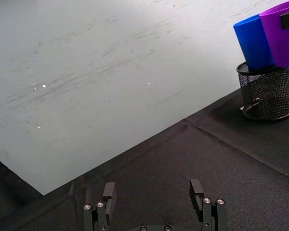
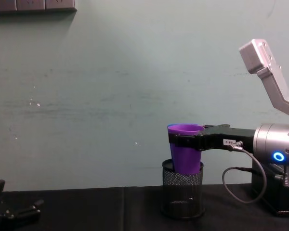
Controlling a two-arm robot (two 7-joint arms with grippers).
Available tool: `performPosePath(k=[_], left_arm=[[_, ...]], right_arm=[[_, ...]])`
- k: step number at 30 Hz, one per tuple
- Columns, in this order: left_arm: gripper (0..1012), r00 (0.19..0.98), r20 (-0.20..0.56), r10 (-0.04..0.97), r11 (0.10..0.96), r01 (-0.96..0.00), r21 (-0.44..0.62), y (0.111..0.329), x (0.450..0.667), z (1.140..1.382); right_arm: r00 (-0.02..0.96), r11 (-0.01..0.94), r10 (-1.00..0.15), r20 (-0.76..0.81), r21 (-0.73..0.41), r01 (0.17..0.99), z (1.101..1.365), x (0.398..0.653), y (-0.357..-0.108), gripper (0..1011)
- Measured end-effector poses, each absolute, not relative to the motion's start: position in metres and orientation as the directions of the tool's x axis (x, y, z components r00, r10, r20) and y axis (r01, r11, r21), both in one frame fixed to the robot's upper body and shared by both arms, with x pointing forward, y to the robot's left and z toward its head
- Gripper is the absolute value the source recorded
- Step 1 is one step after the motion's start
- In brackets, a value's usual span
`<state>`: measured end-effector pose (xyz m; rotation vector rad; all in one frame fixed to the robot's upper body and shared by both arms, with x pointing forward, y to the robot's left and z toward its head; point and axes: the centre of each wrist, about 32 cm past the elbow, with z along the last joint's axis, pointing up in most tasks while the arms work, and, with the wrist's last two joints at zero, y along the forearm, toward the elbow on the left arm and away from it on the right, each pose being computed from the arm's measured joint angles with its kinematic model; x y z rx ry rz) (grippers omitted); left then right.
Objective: Pick up one cup with a gripper and tap it against the other cup.
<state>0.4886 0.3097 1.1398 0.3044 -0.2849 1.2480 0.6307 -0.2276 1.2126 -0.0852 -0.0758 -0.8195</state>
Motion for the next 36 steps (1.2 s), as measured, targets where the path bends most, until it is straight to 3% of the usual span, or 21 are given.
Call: performPosePath(k=[36], left_arm=[[1005,0.292,0.374,0.88,0.287,-0.955,0.07,0.3097,0.4886,1.1398]], right_arm=[[0.679,0.677,-0.728,0.097,-0.053,0.734,1.2201,0.639,-0.2278,728]])
